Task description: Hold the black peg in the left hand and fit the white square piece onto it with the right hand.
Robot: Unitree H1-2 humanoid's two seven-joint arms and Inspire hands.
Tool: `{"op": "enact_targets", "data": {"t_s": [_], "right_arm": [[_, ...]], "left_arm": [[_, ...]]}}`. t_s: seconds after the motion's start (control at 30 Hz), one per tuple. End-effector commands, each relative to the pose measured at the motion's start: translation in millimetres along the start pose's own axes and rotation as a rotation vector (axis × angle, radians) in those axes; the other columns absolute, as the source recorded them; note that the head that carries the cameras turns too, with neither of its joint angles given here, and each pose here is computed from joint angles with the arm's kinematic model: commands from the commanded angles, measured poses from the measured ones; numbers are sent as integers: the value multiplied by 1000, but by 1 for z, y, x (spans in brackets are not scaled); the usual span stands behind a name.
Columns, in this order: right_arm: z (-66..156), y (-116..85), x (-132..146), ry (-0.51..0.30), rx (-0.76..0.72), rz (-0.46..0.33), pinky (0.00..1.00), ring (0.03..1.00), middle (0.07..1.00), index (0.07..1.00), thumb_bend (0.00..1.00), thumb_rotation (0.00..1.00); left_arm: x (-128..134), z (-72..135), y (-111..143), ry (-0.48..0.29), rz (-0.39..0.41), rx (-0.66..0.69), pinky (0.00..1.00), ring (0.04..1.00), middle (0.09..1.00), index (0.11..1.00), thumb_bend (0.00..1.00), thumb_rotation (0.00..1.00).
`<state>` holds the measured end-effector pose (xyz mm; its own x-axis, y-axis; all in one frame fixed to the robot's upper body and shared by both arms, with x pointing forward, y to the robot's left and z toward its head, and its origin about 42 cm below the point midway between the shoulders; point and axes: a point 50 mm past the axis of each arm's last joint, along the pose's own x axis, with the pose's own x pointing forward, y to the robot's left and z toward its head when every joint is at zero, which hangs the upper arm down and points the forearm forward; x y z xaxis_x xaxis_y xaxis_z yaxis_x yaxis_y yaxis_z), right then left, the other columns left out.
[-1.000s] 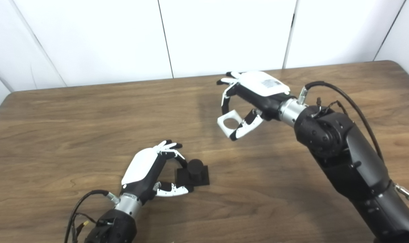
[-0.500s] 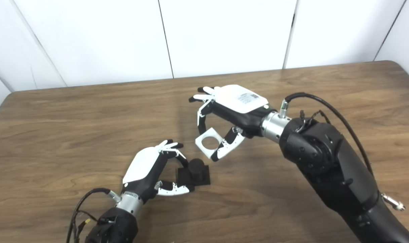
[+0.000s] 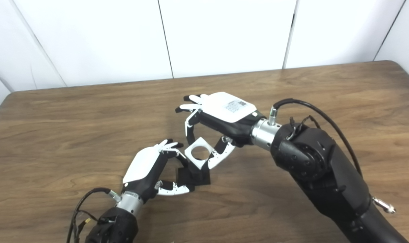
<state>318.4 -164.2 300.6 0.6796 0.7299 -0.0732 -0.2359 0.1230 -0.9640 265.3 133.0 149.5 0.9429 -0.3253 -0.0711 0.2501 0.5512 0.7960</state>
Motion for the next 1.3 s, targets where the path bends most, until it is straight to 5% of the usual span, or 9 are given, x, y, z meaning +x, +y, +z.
{"op": "enact_targets", "data": {"t_s": [0.0, 1.27], "right_arm": [[4, -9, 3, -17, -25, -37, 1000, 1000, 927, 489, 525, 155], [-3, 25, 9, 3, 1, 34, 1000, 1000, 931, 491, 525, 154]], "left_arm": [[1, -6, -11, 32, -57, 19, 967, 964, 872, 481, 520, 71], [0, 0, -11, 18, -45, 13, 979, 965, 874, 482, 519, 72]]}}
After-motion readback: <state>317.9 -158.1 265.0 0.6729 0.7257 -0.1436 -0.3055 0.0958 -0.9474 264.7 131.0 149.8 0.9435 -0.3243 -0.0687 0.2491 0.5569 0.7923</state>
